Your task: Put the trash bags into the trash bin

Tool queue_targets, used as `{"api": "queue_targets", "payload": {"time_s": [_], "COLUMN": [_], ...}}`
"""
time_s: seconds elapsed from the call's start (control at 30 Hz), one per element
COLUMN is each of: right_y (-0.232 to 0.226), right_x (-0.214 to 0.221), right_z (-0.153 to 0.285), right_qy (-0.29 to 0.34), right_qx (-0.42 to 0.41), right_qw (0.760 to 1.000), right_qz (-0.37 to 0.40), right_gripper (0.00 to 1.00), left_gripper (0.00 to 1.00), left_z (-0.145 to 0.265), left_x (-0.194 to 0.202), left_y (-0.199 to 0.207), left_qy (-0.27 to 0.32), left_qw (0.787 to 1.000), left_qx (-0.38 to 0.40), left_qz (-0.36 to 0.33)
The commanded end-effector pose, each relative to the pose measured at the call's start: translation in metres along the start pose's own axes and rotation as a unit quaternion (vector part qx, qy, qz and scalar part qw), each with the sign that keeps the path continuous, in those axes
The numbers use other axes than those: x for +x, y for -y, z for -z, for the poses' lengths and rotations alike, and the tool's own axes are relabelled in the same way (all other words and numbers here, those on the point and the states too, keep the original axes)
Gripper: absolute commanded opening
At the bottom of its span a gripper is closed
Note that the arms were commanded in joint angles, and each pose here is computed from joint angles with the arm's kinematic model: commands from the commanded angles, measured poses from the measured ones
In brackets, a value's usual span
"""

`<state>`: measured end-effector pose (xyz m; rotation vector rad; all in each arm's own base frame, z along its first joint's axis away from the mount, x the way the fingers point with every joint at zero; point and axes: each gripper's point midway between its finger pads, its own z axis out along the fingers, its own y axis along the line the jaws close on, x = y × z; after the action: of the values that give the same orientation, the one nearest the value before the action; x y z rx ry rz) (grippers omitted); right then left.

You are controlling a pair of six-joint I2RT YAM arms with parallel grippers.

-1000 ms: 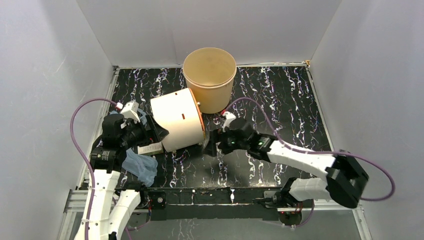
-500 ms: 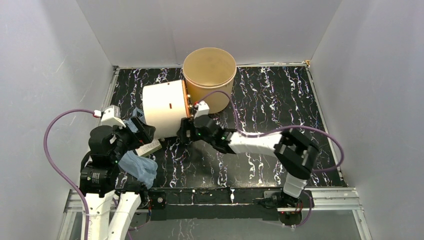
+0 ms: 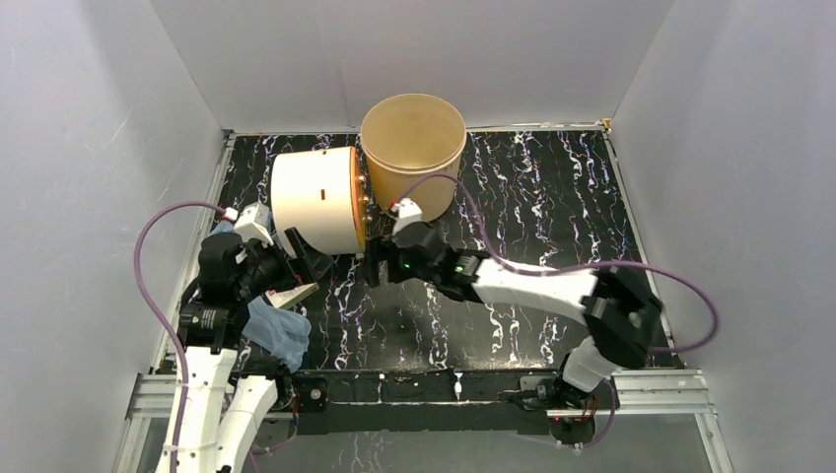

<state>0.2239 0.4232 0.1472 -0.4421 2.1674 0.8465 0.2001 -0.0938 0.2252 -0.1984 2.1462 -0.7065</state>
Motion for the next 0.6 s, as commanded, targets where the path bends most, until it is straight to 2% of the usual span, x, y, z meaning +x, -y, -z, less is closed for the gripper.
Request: {"api": "queue_targets", "payload": {"time_s": [0.0,0.13,0.3,0.43,0.57], "right_y": [0.007,0.066,0.095,0.114,0.122], "right_x": [-0.021,-0.003,0.000,-0.005,-0.012], "right_z": [0.057,0.099,0.140,0.165,0.184], "right_qy": [0.058,0.090,0.139,0.170,0.183], "right_qx": [-0.007,0.092,0.118,0.150,0.171], "right_qw": [0.998,0.989,0.976,0.965,0.959], "right_qz": [-0.025,-0.074,-0.118,-0.130,-0.130], "right_gripper": [0.99,0.99,0.99,0.99,0.99], "left_gripper": [0.93,0.93,0.93,0.94,0.94], "left_z": [-0.009,-0.019,-0.044,-0.057,-0.062], "left_x": [-0.001,-0.010,-0.002,-0.006,-0.010], "left_y": [0.030,0.023,0.031,0.038,0.036], "left_qy": [-0.017,0.011,-0.007,0.033,0.074], "left_qw": [0.995,0.997,0.999,0.994,0.981], "left_qx": [0.094,0.076,0.034,-0.056,-0.157], "left_qz": [0.006,0.018,-0.027,-0.083,-0.086]}}
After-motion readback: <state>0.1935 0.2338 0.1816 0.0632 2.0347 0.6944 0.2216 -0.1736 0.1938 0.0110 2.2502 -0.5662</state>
